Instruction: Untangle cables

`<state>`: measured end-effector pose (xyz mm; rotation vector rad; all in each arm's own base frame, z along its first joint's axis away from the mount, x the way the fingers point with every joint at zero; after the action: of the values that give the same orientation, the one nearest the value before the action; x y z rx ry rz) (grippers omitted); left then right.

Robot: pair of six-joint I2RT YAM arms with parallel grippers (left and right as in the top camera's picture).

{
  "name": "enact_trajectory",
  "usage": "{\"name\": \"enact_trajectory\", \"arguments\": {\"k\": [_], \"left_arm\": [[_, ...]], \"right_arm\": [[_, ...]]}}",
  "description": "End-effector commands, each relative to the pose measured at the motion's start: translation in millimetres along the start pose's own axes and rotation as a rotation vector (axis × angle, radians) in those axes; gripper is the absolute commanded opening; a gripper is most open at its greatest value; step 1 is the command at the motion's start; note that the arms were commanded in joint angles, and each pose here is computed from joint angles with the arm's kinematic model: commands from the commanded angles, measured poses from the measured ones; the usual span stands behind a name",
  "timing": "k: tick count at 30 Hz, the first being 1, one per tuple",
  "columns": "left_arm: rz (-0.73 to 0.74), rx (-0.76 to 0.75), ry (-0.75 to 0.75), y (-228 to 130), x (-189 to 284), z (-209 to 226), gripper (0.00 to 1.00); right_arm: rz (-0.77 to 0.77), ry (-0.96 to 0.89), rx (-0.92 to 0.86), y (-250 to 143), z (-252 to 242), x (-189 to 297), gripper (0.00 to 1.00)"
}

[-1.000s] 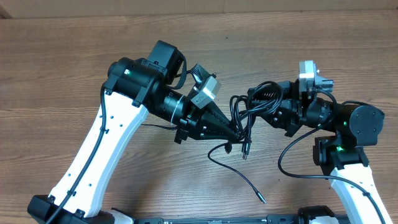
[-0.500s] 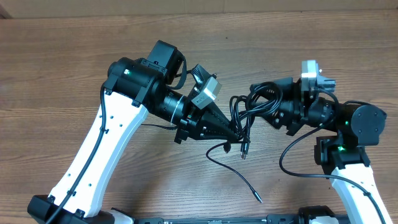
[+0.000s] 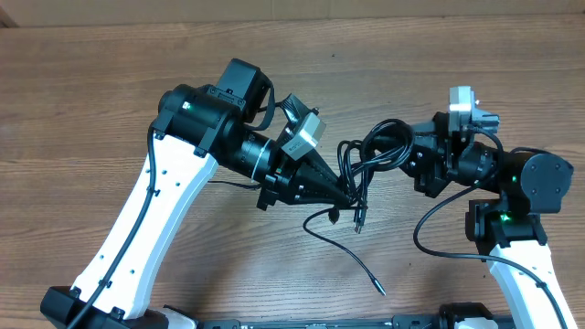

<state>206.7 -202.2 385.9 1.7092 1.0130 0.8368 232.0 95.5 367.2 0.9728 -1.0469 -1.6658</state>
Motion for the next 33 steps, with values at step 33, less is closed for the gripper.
{"name": "enact_trajectory", "arguments": {"k": [33], "left_arm": [[-0.065, 0.034, -0.042, 16.2, -0.2, -16.1, 0.04]], "right_arm": [[-0.122, -0.556, -0.457, -28.6, -96.2, 52.5, 0.1]]}}
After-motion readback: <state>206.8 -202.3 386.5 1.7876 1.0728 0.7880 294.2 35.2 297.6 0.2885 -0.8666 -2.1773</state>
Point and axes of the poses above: each gripper's point midway between its finger pads, its own x axis back along the fingers, its own z axis along the line the jaws close on, y = z × x, the point moved 8 cm from there along x, back along the fingers, and after that the axes turned 5 degrees about -x, right-handed, at the moved point
